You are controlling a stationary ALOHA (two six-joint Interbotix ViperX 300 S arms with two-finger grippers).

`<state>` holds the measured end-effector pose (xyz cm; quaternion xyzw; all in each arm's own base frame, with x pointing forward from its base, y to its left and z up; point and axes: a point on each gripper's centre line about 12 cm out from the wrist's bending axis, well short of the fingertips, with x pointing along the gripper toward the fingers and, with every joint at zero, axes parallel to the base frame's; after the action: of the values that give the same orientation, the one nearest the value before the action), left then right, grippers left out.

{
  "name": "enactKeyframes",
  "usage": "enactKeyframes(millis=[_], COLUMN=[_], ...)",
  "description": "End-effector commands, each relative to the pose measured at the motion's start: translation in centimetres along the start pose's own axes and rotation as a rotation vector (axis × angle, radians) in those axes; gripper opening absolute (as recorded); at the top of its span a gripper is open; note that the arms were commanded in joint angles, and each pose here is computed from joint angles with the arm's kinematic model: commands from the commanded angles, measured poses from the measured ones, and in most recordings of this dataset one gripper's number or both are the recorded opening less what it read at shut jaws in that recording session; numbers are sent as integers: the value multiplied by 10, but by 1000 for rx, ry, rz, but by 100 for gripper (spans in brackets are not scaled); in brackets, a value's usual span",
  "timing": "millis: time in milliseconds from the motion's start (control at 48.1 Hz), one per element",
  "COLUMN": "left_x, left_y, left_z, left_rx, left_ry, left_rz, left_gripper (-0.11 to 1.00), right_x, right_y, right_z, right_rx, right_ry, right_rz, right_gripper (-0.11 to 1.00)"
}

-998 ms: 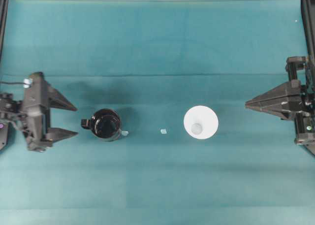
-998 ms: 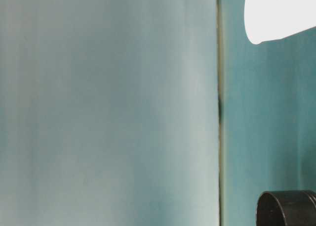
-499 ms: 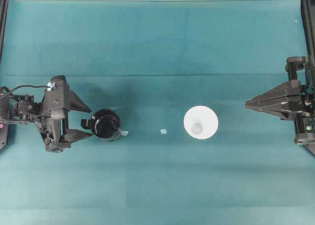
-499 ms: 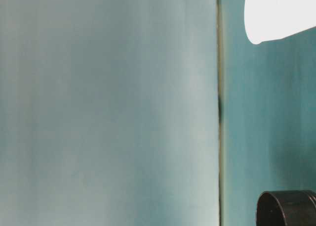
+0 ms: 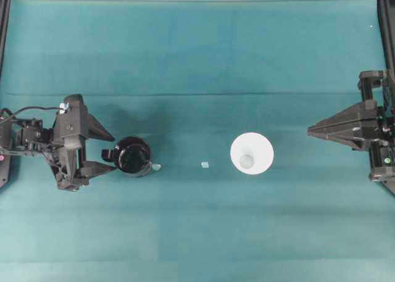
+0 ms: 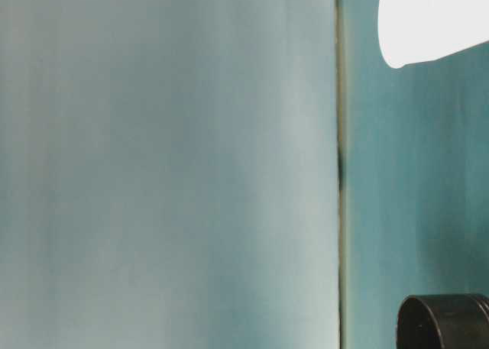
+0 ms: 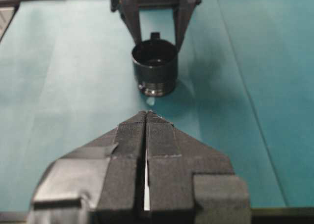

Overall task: Put the paper cup into the moved cup holder.
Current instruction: 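Close the left gripper on the black cup holder's handle, then slide the black cup holder right toward the white paper cup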

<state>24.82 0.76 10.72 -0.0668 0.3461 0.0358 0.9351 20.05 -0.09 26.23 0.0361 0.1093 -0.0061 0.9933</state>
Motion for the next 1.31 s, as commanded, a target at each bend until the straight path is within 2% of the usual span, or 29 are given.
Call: enactKeyframes(millis=[0,83,187,270,353,416,831,1060,1289], left_x=[0,1,1,1,1,1,1,2,14], left_y=[-1,-1,-2,-3,-5,-6,-8,-12,-16], left_z=[5,6,6,6,6,6,10,44,75], left_rx=[3,3,7,14,30,43,70,139,171], left_ry=[-18,-18,-19,-19,-17,-15,-6,-100,-157], left_rz=[-4,-4,-5,-9,-14,-16,-19,-24,-25], left_gripper=[86,81,68,50,27,18,18,18,18], right_x=[1,1,1,1,1,1,1,1,1], right_y=[0,0,0,0,0,0,0,0,1], right_z=[10,10,10,10,10,10,10,10,10], right_rx=[14,14,14,14,16,16,16,16,15], right_ry=[-22,-22,-22,-22,-25,-23,-23,-23,-23], right_rz=[0,0,0,0,0,0,0,0,2], right_gripper=[1,1,1,1,1,1,1,1,1])
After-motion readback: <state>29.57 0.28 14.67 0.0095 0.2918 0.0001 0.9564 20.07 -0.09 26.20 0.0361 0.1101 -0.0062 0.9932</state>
